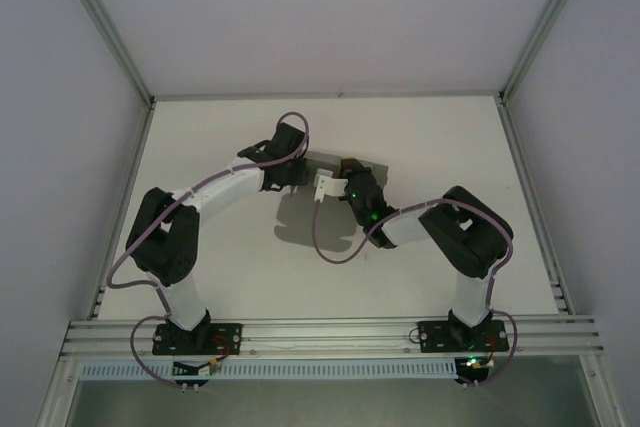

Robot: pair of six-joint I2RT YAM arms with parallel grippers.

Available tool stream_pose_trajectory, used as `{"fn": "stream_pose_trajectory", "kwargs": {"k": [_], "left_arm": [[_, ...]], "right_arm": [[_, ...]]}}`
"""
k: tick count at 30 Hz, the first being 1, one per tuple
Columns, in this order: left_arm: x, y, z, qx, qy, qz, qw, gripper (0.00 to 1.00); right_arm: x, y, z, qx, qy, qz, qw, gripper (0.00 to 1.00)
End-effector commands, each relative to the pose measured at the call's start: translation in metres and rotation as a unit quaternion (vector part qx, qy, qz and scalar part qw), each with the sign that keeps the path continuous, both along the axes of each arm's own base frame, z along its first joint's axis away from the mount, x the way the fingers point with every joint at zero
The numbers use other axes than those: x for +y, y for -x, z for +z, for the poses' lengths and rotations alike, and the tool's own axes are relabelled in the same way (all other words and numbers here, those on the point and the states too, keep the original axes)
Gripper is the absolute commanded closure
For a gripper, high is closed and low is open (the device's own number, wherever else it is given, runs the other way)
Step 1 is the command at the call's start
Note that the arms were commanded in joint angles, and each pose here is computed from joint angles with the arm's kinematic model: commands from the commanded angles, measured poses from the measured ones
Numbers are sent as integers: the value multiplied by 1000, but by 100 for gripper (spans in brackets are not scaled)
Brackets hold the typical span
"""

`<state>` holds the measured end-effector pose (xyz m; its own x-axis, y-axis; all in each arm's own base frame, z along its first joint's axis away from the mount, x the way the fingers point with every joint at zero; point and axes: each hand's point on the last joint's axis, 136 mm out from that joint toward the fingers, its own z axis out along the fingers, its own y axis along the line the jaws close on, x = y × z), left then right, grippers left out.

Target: Assemble paper box

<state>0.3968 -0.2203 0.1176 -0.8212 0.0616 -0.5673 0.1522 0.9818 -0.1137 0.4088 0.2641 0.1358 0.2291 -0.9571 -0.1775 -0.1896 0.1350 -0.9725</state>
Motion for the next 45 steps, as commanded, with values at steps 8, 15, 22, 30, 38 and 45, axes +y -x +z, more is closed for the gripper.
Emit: {"fn": "stream_pose_trajectory", "kwargs": {"k": [8,15,22,30,38,45], "left_arm": [[38,14,61,-35,35,20,999,0],[102,-11,67,-29,14,122,992,0],[158,-55,36,-1,14,198,980,0],[110,-92,0,12,113,72,991,10],[61,-57,4,-3,218,-52,975,39],[34,-13,6,-19,216,-102,971,50]], "right_arm": [[-2,2,24,-79,15,14,997,100],[14,0,38,-104,39,47,993,100],[25,-5,26,-122,91,69,986,99],[32,-13,28,-133,102,70,983,98],[24,-17,7,-105,114,58,986,98],[24,-18,9,-105,108,55,987,98]]}}
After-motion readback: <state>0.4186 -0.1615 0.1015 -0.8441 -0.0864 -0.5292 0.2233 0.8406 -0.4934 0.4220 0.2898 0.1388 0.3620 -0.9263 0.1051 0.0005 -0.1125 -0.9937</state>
